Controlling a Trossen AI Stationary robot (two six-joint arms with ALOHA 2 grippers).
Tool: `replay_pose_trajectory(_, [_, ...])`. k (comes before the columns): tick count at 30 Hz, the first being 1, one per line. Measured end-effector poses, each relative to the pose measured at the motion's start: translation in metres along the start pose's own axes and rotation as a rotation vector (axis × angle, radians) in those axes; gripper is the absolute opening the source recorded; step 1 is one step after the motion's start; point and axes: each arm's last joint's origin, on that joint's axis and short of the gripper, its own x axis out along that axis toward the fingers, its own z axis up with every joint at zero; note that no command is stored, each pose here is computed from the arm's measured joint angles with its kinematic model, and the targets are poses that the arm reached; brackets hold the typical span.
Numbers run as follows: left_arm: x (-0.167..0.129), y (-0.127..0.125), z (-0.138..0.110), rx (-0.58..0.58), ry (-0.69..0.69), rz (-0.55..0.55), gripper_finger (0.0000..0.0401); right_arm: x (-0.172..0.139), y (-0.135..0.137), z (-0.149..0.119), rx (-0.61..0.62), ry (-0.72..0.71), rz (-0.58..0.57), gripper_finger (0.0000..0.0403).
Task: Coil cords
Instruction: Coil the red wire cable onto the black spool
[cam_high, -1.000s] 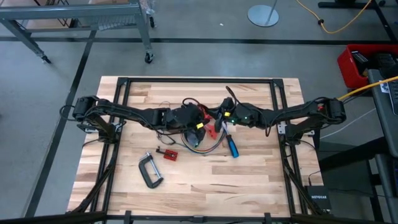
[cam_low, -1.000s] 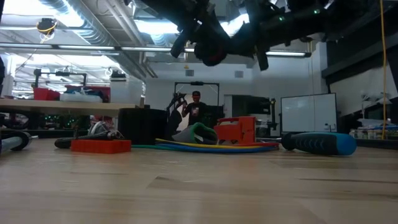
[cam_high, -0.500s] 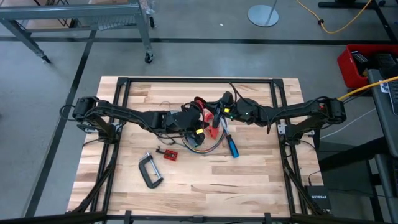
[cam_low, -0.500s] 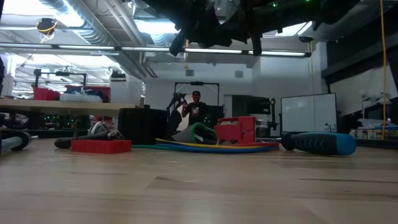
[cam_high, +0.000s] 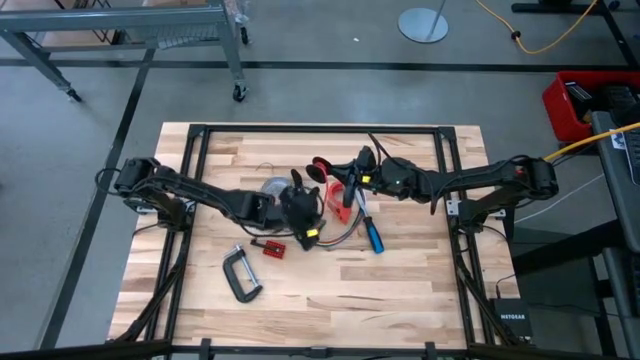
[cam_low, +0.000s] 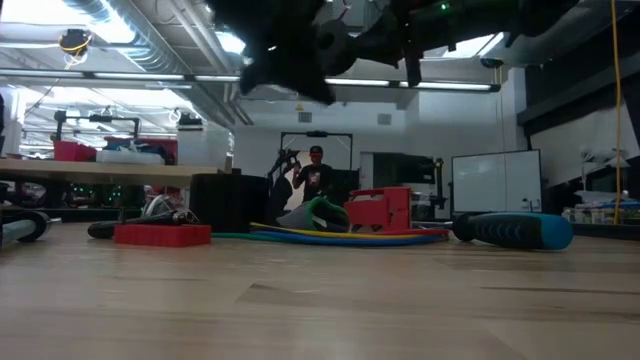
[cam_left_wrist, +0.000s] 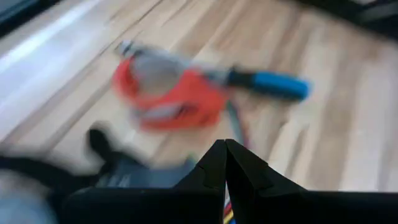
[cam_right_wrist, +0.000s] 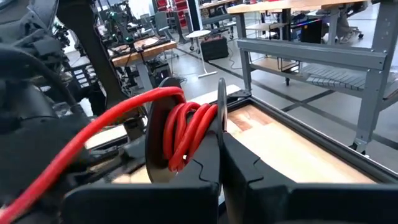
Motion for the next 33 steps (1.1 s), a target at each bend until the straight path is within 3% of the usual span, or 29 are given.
replay_pose_trajectory(6, [-0.032, 0.008, -0.022, -0.023, 0.042, 0.295, 0.0, -0.005, 0.0, 0.003, -0.019, 0.017, 0.003, 0.0001])
replay_pose_trajectory(10, [-0.071, 0.015, -0.025, -0.063, -0.095, 0.456, 0.0, -0.007, 0.001, 0.006, -0.023, 0.011, 0.039, 0.0001])
replay_pose_trajectory(13, [-0.102, 0.018, -0.025, -0.113, -0.302, 0.532, 0.0, -0.008, 0.002, 0.007, -0.023, 0.011, 0.057, 0.0001])
replay_pose_trajectory(16, [-0.121, 0.016, -0.031, -0.202, -0.489, 0.52, 0.0, -0.008, 0.002, 0.007, -0.023, 0.012, 0.059, 0.0001])
replay_pose_trajectory(19, [-0.125, 0.014, -0.039, -0.302, -0.532, 0.47, 0.0, -0.008, 0.002, 0.007, -0.023, 0.011, 0.059, 0.0001])
replay_pose_trajectory(21, [-0.124, 0.014, -0.043, -0.352, -0.512, 0.443, 0.0, -0.008, 0.002, 0.007, -0.025, 0.007, 0.06, 0.0001])
replay_pose_trajectory(27, [-0.117, 0.016, -0.047, -0.346, -0.334, 0.409, 0.0009, -0.008, 0.002, 0.007, -0.048, 0.01, 0.076, 0.0001])
replay_pose_trajectory(33, [-0.111, 0.021, -0.044, -0.367, -0.259, 0.413, 0.0071, -0.008, 0.003, 0.007, -0.052, 0.018, 0.108, 0.0001])
